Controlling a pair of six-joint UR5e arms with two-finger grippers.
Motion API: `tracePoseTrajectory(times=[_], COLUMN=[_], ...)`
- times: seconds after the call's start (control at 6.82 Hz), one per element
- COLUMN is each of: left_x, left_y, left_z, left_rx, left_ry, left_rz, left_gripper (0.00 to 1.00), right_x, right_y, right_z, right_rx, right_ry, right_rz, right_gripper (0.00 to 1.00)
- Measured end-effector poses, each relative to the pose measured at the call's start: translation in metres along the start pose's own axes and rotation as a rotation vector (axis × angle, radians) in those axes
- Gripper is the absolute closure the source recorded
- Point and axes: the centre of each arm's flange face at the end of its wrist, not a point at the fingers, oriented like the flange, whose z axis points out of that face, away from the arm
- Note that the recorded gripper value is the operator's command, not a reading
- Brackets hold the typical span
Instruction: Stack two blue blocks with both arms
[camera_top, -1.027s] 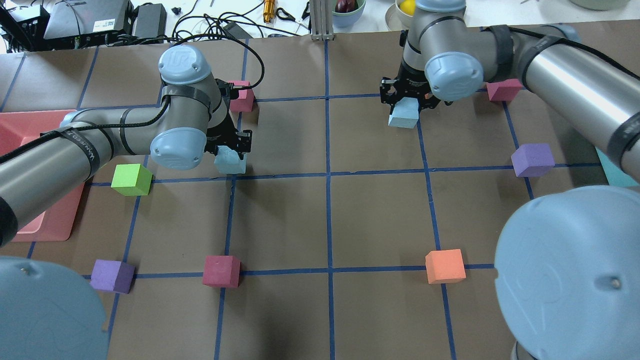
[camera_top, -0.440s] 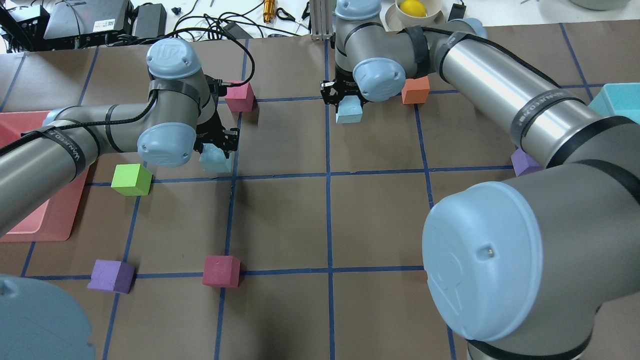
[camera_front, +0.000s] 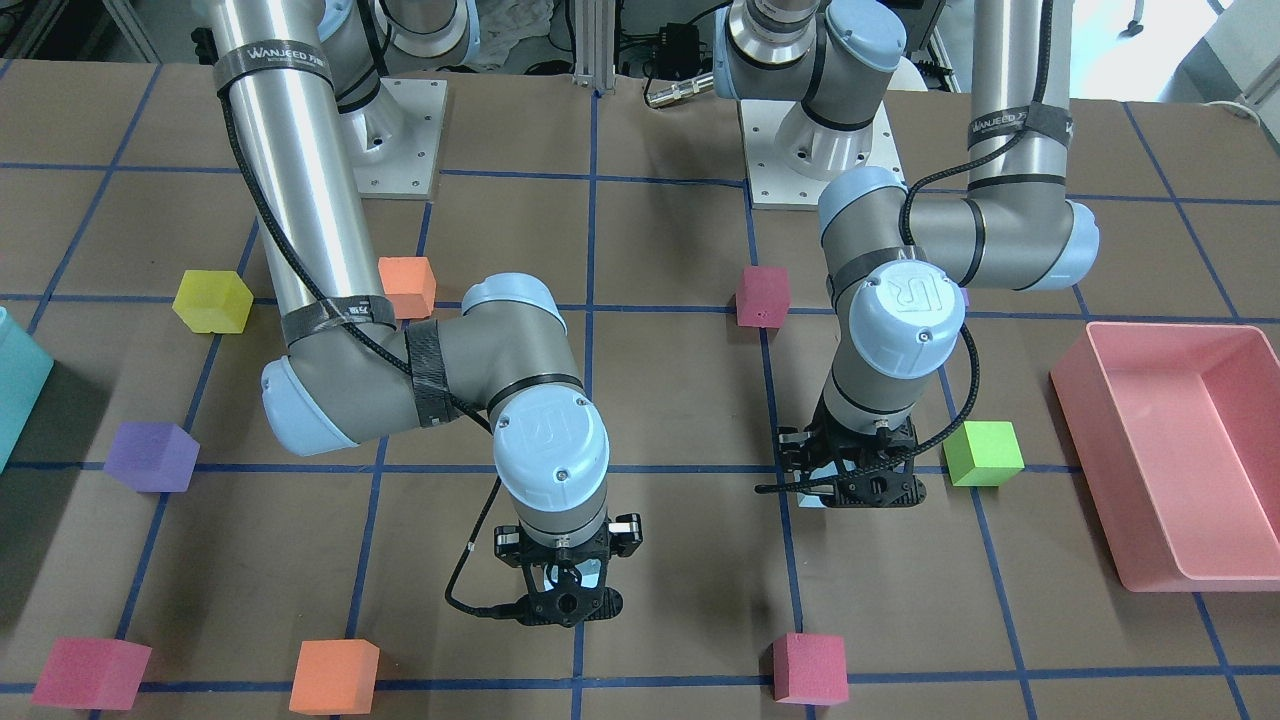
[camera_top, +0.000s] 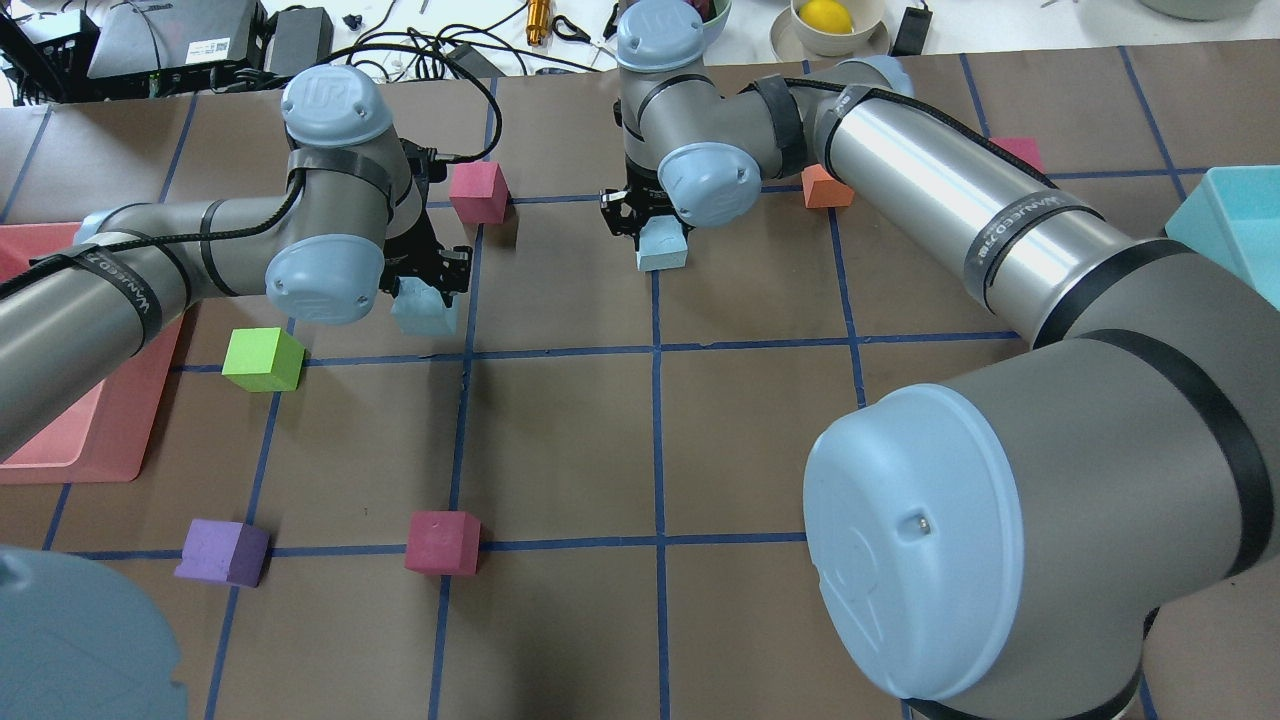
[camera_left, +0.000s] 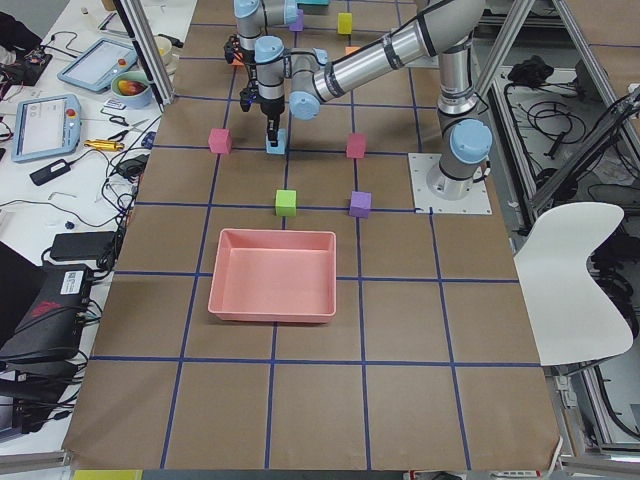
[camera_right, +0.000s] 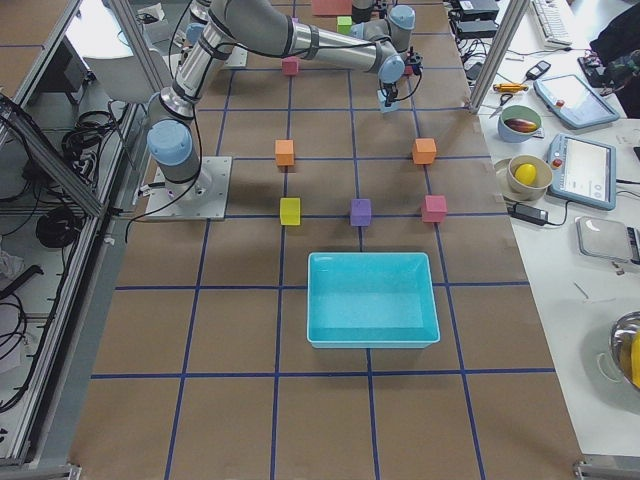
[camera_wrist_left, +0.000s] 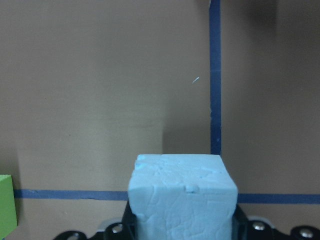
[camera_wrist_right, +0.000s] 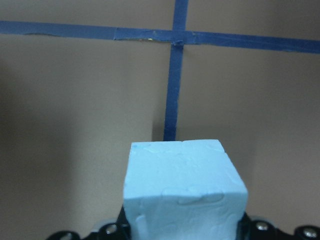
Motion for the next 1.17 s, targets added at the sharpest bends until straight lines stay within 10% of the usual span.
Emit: tracePoseTrajectory(times=[0.15, 0.29, 0.88, 1.17], left_x=[0.003, 0.005, 0.006, 0.019], left_y=[-0.011, -0.020, -0.045, -0.058], left_z=[-0.008, -0.017, -0.042, -0.055], left_rx=[-0.001, -0.006, -0.015, -0.019], left_ry=[0.027, 0.049, 0.065, 0.080], left_rz=[-0.005, -0.007, -0.003, -0.018], left_gripper=[0.88, 0.88, 0.88, 0.88], right_x=[-0.001, -0.001, 0.004, 0.047], right_y=[0.001, 0.001, -0.003, -0.012], right_z=[0.004, 0.009, 0.000, -0.062], right_rx=[-0.006, -0.012, 0.000, 0.025], right_ry=[-0.001, 0.000, 0.002, 0.001], right_rz=[0.000, 0.000, 0.005, 0.054], right_gripper=[0.09, 0.00, 0.00, 0.00])
